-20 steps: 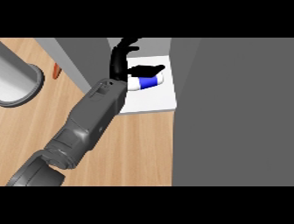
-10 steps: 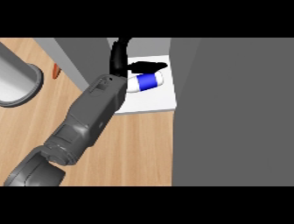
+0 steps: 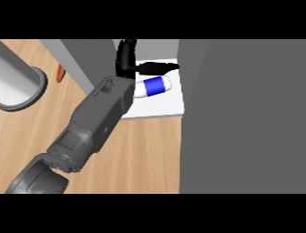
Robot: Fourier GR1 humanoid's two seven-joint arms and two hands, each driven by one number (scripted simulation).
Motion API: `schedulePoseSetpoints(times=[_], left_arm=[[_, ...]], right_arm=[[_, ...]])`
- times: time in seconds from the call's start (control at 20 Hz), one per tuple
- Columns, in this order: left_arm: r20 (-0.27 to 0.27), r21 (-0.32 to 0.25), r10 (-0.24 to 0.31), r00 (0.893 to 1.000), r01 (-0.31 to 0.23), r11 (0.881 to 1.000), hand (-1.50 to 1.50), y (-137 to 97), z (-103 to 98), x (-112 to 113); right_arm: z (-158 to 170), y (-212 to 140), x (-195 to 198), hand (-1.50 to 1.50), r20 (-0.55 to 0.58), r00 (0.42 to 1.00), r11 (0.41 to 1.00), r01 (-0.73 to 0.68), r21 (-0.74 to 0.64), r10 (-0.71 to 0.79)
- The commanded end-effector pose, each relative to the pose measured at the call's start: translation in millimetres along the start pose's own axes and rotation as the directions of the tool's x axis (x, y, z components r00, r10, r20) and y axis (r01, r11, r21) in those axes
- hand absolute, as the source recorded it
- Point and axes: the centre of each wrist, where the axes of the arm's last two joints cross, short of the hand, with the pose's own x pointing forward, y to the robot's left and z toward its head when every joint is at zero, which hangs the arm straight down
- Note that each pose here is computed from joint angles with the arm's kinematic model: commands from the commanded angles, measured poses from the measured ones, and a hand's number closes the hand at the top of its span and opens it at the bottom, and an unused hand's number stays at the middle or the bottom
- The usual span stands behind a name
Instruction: Pick up the bottled water, place it into the cabinet and close the cabinet
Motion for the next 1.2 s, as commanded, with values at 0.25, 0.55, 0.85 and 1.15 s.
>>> schedulePoseSetpoints(times=[0.25, 0.55, 0.85, 1.15], left_arm=[[0.011, -0.015, 0.1, 0.995, -0.099, 0.995, -1.5, 2.0, 25.0, -15.4], [-0.03, -0.084, 0.184, 0.982, -0.186, 0.979, -1.5, -20.1, 51.6, -2.5], [-0.057, -0.102, 0.253, 0.966, -0.258, 0.961, -1.5, -24.1, 116.6, -12.5], [-0.061, -0.111, 0.316, 0.947, -0.321, 0.941, -1.5, -33.1, 175.9, -0.2]], right_arm=[[-6.0, 28.4, 19.7, -1.5, 0.011, 0.999, 0.999, -0.032, -0.009, 0.032], [-21.8, 23.7, 11.1, -1.5, -0.003, 0.999, 0.999, -0.054, 0.0, 0.054], [2.2, 13.4, 25.1, -1.5, -0.017, 0.998, 0.997, -0.063, -0.035, 0.062], [0.8, 33.8, 19.5, -1.5, -0.011, 0.998, 0.998, -0.059, -0.027, 0.058]])
